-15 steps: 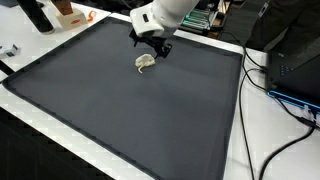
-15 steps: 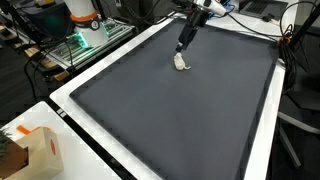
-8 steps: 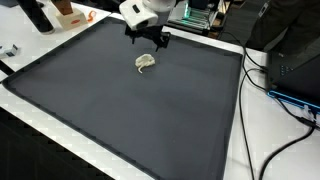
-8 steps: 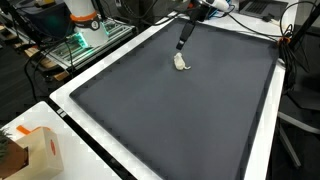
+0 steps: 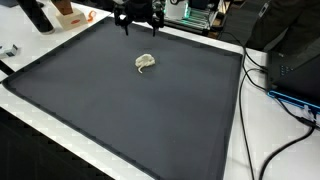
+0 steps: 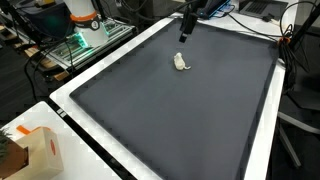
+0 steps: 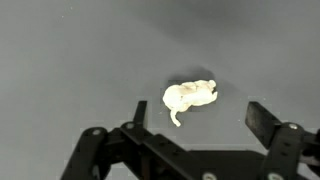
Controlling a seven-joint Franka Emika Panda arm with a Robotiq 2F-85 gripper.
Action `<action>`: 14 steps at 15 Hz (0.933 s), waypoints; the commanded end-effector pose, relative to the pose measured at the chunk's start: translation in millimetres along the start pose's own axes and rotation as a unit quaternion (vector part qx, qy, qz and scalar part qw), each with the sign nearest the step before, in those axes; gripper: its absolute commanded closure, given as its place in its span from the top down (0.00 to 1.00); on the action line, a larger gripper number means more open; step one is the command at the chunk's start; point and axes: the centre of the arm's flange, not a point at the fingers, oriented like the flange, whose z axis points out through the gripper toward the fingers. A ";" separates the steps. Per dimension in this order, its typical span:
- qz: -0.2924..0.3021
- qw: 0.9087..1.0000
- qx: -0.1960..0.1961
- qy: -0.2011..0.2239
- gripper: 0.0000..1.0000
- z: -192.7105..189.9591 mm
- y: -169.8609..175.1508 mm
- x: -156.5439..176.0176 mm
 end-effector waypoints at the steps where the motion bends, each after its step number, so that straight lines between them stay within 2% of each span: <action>1: -0.035 0.999 0.033 0.025 1.00 -17.7 9.4 -29.6; 9: -0.089 0.990 0.071 0.078 1.00 -40.1 27.6 -51.3; 10: -0.077 0.993 0.055 0.065 1.00 -42.8 29.0 -36.5; 14: -0.083 0.992 0.061 0.069 1.00 -44.0 30.1 -40.6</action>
